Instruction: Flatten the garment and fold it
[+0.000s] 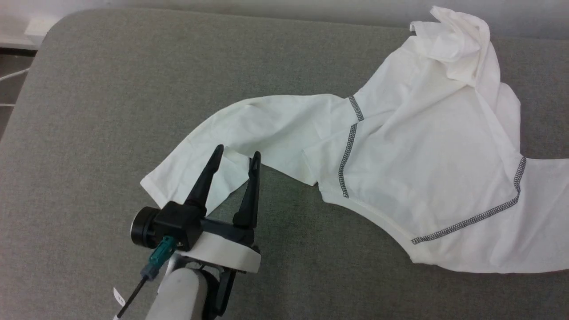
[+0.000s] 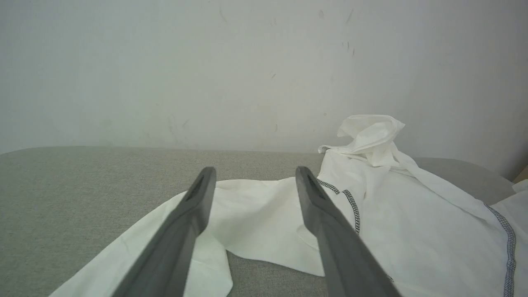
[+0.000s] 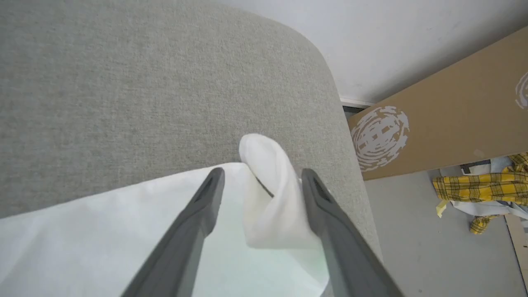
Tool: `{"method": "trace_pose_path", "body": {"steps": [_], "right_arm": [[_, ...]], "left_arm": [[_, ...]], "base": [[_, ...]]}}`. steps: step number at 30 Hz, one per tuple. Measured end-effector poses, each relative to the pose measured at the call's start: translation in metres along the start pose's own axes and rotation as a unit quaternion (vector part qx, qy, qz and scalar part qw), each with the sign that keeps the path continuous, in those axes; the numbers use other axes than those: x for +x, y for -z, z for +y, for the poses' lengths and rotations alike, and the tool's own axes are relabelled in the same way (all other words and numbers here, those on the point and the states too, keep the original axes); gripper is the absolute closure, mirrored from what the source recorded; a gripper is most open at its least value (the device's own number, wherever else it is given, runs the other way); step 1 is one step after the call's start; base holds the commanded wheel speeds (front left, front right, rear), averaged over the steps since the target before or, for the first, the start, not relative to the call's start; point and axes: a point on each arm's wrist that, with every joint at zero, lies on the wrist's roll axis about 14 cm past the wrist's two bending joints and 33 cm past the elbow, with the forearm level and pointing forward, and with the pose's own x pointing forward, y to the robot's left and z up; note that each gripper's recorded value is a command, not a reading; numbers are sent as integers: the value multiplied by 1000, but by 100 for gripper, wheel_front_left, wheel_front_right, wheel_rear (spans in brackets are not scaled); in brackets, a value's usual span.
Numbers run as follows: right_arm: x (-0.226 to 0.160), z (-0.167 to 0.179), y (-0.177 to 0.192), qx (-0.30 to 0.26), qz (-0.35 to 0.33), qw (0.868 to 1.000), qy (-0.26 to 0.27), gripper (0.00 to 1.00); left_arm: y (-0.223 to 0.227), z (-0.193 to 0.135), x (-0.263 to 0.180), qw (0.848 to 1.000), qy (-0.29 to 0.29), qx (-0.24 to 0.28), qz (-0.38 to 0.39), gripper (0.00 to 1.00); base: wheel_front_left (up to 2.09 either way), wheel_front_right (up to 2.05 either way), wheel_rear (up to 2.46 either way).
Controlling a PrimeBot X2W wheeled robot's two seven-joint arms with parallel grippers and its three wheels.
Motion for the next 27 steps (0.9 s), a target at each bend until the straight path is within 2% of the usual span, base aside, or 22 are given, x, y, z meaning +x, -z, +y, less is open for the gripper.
{"method": "trace_pose_path", "body": {"steps": [4,7,13,21,27], "right_arm": [[-6,9,-22,11,-60,998,-13,0],[-20,15,-51,28,-130,991,-25,0],[-65,19,-89,79,-262,961,-48,0],[-132,42,-59,160,-330,925,-100,0],[-167,51,-22,198,-321,919,-116,0]], "left_arm": [[4,-1,-1,1000,0,-15,7,0],[11,-7,-4,999,7,-31,19,0],[39,-26,-14,994,31,-71,81,0],[76,-66,-21,969,85,-117,200,0],[83,-90,-9,957,117,-135,230,0]], "base": [[0,0,0],[0,0,0],[0,0,0],[0,0,0],[0,0,0]]}}
